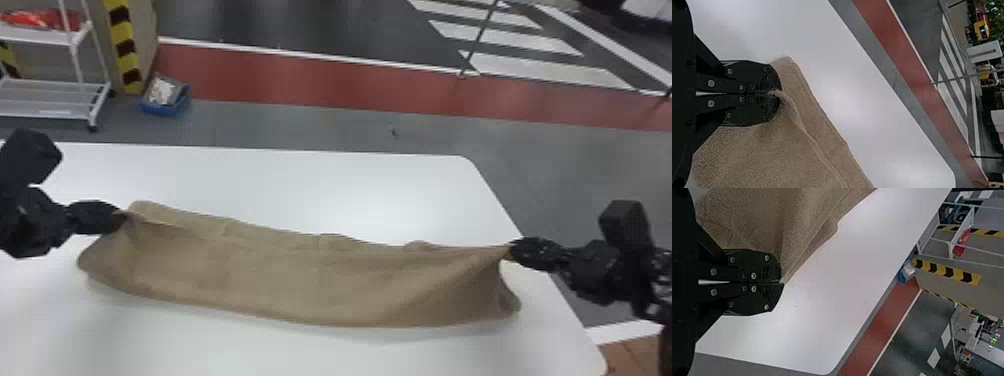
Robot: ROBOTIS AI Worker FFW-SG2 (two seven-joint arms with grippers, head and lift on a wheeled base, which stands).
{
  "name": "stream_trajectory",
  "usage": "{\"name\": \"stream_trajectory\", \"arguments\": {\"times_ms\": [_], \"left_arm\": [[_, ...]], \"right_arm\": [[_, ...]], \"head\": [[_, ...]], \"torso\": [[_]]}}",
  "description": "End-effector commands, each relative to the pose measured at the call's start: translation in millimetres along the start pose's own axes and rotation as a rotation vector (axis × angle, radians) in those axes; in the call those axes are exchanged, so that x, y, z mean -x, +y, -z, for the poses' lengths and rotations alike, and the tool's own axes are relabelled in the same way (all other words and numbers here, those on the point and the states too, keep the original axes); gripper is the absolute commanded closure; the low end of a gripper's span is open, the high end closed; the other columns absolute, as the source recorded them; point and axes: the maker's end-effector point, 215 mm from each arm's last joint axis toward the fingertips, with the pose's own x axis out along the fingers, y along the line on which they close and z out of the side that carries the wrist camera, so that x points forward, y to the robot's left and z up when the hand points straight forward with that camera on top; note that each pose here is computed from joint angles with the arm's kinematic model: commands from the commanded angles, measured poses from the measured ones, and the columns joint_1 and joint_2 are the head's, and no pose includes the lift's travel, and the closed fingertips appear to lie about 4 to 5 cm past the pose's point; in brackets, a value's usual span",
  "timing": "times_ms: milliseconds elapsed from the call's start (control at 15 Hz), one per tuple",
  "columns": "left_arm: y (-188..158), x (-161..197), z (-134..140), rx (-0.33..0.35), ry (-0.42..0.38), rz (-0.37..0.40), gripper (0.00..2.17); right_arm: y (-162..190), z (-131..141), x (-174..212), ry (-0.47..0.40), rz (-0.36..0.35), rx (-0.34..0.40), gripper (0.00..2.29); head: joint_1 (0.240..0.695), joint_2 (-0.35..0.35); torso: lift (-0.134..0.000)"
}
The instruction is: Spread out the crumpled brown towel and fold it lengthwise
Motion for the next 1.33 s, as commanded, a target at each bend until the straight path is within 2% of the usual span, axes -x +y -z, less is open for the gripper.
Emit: {"name": "stream_trajectory", "arguments": {"times_ms": [0, 400, 600, 800, 1267], "left_arm": [[10, -6, -5, -0.006, 0.010, 0.002, 1.62], [45, 15, -1, 0.001, 0.013, -0.046, 1.62], [40, 9, -10, -0.009, 0.005, -0.038, 1.62], [34, -10, -18, -0.017, 0.020, -0.012, 1.62], [30, -27, -15, -0.020, 0.068, 0.002, 1.62]], "right_arm": [[-6, 1, -2, 0.005, 0.011, -0.018, 1.21], [-25, 10, 8, 0.011, 0.039, -0.042, 1.21], [-35, 9, 3, 0.011, 0.050, -0.058, 1.21], [-35, 18, -12, 0.048, 0.039, -0.069, 1.21], [-24, 18, -35, 0.075, 0.004, -0.061, 1.21]], "head": [[0.695, -0.271], [0.695, -0.263], [0.695, -0.259], [0.695, -0.270], [0.695, -0.280]], "torso": [[-0.124], [-0.124], [-0.124], [-0.124], [-0.124]]}}
